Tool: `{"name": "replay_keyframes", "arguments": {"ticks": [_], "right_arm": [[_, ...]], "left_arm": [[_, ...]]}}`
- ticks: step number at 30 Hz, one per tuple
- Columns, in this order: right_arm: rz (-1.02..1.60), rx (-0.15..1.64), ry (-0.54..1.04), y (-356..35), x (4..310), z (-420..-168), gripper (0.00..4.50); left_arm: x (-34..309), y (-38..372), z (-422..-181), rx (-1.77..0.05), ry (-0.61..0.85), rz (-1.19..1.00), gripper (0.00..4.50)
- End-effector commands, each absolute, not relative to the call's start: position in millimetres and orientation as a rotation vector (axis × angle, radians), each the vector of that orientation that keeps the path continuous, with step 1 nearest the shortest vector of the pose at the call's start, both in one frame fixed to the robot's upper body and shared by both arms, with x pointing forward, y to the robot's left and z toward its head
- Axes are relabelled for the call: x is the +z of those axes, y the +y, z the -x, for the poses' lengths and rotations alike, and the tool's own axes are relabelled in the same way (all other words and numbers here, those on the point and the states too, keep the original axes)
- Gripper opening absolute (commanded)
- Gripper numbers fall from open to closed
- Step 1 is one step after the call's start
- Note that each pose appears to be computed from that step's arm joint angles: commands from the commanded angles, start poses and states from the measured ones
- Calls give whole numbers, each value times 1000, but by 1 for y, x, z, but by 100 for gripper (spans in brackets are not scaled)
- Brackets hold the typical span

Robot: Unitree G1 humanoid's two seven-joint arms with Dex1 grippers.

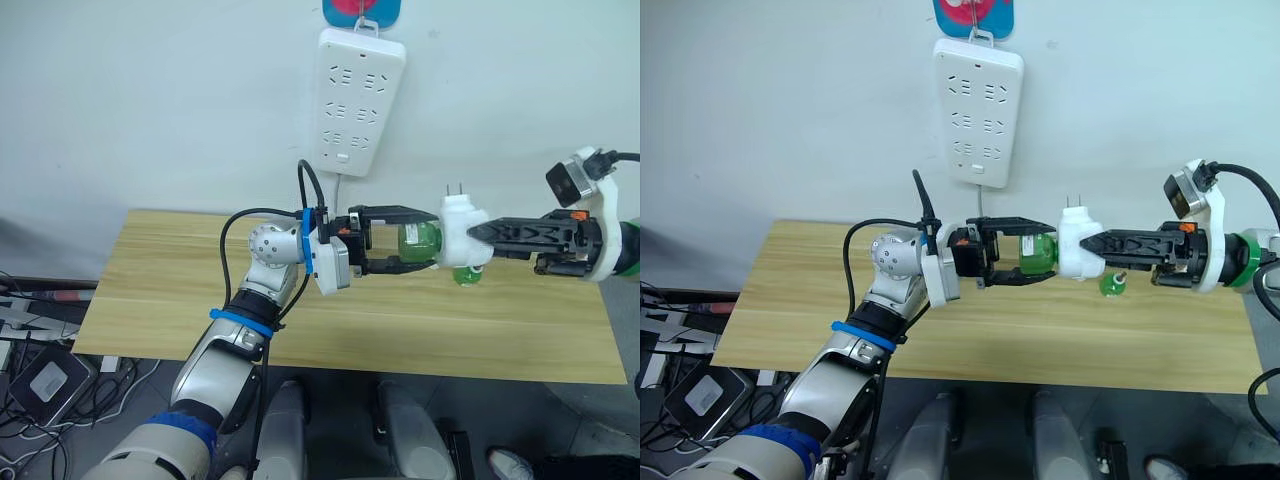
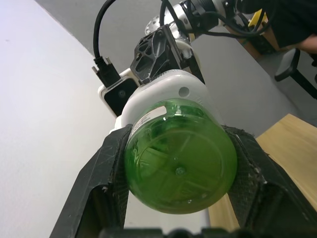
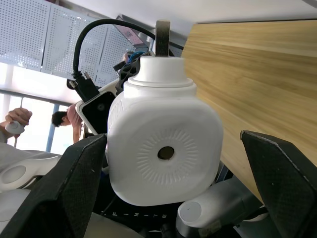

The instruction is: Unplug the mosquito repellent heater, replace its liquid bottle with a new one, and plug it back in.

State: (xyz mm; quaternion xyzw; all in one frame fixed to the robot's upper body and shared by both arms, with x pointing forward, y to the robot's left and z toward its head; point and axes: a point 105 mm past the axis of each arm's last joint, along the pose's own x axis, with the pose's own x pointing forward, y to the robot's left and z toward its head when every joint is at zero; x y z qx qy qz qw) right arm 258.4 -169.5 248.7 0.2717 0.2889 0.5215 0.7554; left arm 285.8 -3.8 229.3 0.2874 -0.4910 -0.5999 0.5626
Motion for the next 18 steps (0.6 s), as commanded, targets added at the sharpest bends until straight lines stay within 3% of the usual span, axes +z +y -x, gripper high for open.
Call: {"name": "replay_keyframes", "arguments": {"ticks": [1, 4, 7, 10, 14, 18], "right_arm": [[-577, 1202, 607, -161, 256, -252, 449], [-579, 1214, 594, -157, 256, -253, 449], [-587, 1220, 580, -154, 257, -256, 396], [-589, 1234, 571, -153, 259, -256, 304], [-587, 1237, 568, -152, 259, -255, 299], [-590, 1210, 552, -152, 257, -258, 299]], "left_arm": [[242, -8, -278, -1395, -1231, -653, 230], [243, -10, -277, -1398, -1231, -637, 230], [244, -11, -276, -1404, -1230, -623, 230], [245, -12, -275, -1411, -1226, -608, 230], [244, -11, -277, -1419, -1192, -592, 230], [235, -15, -290, -1437, -1049, -607, 230]]}}
